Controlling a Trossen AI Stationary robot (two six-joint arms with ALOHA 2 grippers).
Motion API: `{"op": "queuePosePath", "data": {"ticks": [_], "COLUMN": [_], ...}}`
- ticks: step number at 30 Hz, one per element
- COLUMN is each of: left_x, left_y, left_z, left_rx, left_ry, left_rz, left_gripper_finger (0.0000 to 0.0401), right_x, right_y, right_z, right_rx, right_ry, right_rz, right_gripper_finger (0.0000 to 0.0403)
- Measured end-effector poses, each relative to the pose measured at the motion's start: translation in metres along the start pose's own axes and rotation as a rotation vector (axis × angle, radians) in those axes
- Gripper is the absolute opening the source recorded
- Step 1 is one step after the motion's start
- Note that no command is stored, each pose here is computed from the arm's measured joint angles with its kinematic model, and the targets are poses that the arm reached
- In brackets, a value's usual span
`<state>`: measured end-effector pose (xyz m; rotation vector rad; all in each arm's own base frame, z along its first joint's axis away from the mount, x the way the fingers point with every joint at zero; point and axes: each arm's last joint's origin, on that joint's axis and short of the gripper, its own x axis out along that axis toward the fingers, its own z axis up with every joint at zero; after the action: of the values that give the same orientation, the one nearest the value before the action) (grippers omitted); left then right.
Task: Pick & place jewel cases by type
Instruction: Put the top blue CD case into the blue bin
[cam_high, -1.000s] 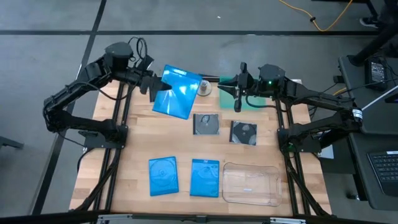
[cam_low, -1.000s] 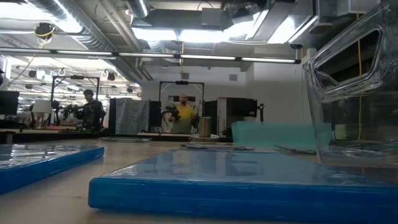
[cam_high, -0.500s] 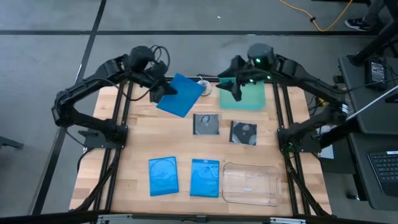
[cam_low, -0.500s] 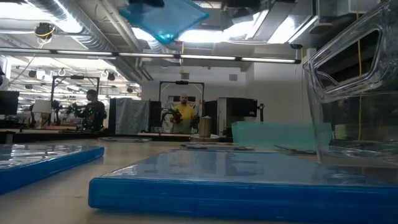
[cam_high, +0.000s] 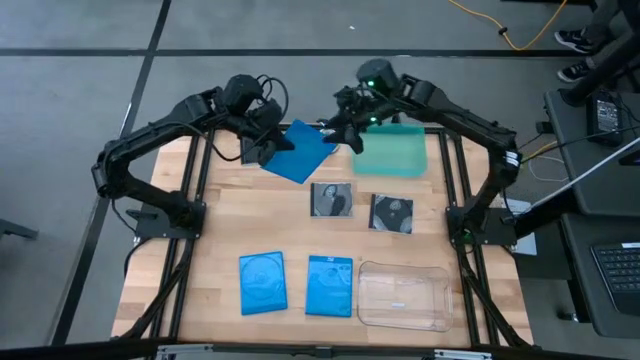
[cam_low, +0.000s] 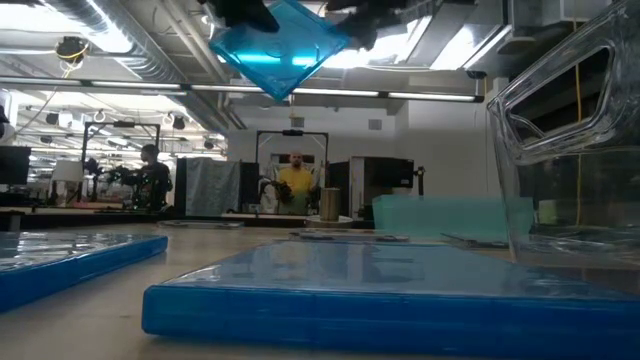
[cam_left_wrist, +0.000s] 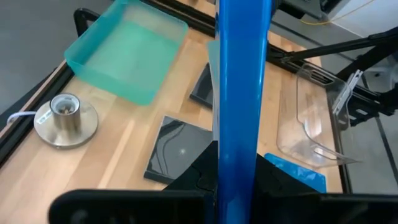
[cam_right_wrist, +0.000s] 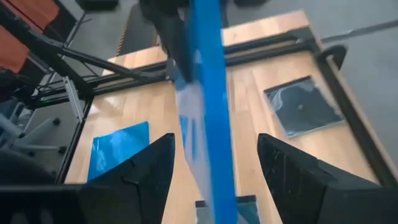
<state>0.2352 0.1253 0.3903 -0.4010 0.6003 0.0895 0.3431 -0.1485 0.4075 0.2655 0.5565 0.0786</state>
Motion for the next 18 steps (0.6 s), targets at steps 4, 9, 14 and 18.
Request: {"op": "queuePosePath", "data": {"ticks": [4,9,14,18], "left_x": [0.0,0.0,0.0,0.0], "left_y": [0.0,0.0,0.0,0.0], "left_z": [0.0,0.002,0.002,0.002], "left_rx": [0.0,0.009,0.012,0.026], "left_ry": [0.0,-0.018,-0.023,-0.023], "left_rz": [0.0,-0.009,-0.01,-0.009], "left_gripper_finger": [0.0024,0.0024,0.0028,0.0035], "right_x": [0.017,0.029,0.03,0.029], "right_y": [-0.009,-0.014,-0.014,-0.015], "right_z": [-0.003,-0.006,-0.005,-0.003], "right_rx": [0.008,0.017,0.011,0.001], "right_ry": [0.014,0.026,0.02,-0.004], "right_rz": [0.033,0.087,0.122,0.153], "right_gripper_finger": [0.0232,0.0227,0.0171,0.0088]}}
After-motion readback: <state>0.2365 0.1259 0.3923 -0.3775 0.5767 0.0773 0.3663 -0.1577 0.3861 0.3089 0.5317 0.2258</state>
